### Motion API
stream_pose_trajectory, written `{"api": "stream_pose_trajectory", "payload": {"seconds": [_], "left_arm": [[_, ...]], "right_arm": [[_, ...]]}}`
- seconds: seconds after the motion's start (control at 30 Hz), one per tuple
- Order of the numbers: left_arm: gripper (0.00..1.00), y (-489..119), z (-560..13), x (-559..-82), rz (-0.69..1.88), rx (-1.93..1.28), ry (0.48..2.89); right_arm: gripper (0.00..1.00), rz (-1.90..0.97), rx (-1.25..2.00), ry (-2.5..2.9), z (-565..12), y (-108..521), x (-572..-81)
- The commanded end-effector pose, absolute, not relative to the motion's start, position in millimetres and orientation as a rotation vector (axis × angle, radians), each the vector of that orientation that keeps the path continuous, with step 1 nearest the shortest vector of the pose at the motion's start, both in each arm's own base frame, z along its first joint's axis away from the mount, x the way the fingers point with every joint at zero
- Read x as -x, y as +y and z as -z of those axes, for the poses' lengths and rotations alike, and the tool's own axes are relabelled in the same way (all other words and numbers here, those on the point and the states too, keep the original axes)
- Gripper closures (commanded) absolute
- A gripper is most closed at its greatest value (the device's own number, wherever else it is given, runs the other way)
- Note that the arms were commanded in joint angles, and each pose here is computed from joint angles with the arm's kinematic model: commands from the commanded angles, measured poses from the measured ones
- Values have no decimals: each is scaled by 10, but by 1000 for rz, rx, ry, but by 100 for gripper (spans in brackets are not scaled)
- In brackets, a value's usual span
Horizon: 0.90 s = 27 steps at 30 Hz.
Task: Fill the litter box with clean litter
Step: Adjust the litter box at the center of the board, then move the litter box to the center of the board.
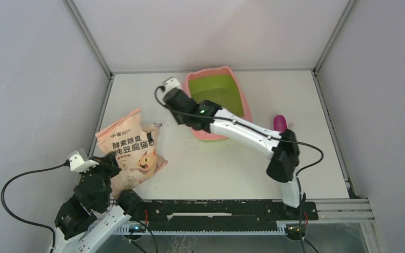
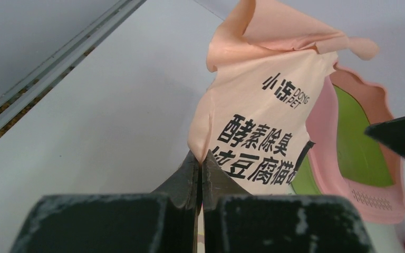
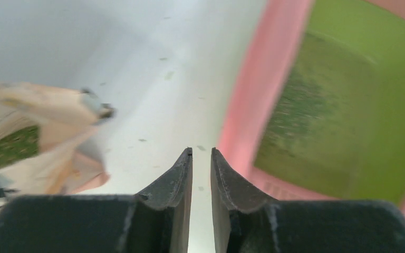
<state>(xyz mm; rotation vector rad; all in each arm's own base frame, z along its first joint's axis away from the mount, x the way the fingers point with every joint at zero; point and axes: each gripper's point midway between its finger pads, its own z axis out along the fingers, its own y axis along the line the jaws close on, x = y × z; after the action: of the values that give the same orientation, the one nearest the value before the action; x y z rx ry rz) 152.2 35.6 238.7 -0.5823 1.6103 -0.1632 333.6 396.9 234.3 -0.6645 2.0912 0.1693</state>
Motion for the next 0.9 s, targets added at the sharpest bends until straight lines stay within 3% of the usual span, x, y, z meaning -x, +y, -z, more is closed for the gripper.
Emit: {"api": "stream_pose_trajectory", "payload": {"seconds": [0.0, 0.43, 0.87], "left_arm": [[100, 759, -2836, -1171, 415, 813, 1288], [100, 792, -2829, -1144, 401, 811, 1294], [100, 760, -2836, -1162, 407, 798, 1296]], "right_arm": [[74, -239, 685, 2199, -2086, 4387, -3090], [73, 146, 684, 2293, -974, 4314, -3487], [73, 448, 582, 2267, -791, 3645, -4033]]}}
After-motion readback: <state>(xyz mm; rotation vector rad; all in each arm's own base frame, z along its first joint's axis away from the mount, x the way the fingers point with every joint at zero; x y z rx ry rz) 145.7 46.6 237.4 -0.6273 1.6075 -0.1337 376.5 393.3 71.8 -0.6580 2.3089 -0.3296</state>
